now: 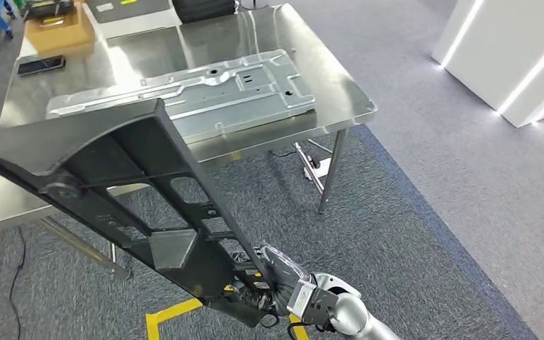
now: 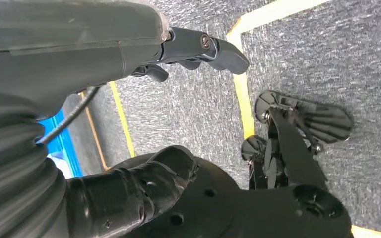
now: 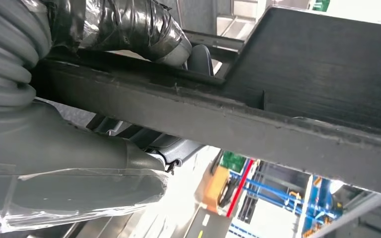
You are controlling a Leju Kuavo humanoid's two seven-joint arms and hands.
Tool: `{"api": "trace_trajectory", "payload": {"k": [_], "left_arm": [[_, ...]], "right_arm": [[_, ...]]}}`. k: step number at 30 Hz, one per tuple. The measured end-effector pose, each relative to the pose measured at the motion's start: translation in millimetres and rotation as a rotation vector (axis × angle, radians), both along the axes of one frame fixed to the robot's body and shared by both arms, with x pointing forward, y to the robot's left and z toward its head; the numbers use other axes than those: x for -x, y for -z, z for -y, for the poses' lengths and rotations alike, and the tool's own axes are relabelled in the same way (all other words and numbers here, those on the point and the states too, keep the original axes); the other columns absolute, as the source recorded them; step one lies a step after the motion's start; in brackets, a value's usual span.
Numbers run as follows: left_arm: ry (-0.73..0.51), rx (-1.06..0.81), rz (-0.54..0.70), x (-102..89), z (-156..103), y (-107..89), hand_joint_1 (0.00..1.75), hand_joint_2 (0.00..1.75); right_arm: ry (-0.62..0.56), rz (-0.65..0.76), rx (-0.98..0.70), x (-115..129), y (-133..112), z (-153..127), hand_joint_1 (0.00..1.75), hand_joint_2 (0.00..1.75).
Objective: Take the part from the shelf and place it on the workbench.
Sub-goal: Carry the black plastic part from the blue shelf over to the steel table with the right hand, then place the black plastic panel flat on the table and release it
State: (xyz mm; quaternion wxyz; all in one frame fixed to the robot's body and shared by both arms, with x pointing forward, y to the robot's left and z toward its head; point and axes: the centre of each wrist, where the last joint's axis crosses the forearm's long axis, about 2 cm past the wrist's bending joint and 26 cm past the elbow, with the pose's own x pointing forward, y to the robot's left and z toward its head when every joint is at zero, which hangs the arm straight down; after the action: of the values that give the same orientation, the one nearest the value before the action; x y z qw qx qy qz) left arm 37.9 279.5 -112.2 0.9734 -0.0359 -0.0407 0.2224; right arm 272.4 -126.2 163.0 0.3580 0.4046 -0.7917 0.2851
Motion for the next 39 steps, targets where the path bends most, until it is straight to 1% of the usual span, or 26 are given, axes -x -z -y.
{"api": "trace_trajectory", "payload": {"k": [4, 7, 10, 20, 25, 31, 39], "left_arm": [[0.004, 0.032, 0.056, -2.1, 7, -0.5, 0.0, 1.75], [0.005, 0.056, 0.084, -5.8, 12, -1.1, 0.0, 1.75], [0.002, 0.062, 0.088, -6.5, 12, -1.2, 0.0, 1.75], [-0.015, 0.059, 0.08, -7.0, 12, -1.3, 0.0, 1.75], [-0.033, 0.062, 0.077, -9.2, 9, -1.4, 0.0, 1.75], [-0.097, 0.052, 0.076, -9.1, 6, -1.3, 0.0, 1.75], [-0.185, 0.037, 0.071, -10.6, 10, -1.6, 0.0, 1.75]], "right_arm": [[-0.002, 0.018, 0.014, -5, -6, -7, 1.75, 1.75], [-0.006, 0.014, 0.028, -8, -4, -8, 1.75, 1.75], [-0.005, 0.004, 0.038, -9, -1, -9, 1.75, 1.75], [-0.042, -0.004, 0.019, -14, -6, -18, 1.75, 1.75], [-0.045, -0.021, 0.021, -15, -3, -19, 1.75, 1.75], [-0.052, -0.02, 0.014, -18, -6, -21, 1.75, 1.75], [-0.047, -0.024, 0.013, -19, -6, -22, 1.75, 1.75]]}}
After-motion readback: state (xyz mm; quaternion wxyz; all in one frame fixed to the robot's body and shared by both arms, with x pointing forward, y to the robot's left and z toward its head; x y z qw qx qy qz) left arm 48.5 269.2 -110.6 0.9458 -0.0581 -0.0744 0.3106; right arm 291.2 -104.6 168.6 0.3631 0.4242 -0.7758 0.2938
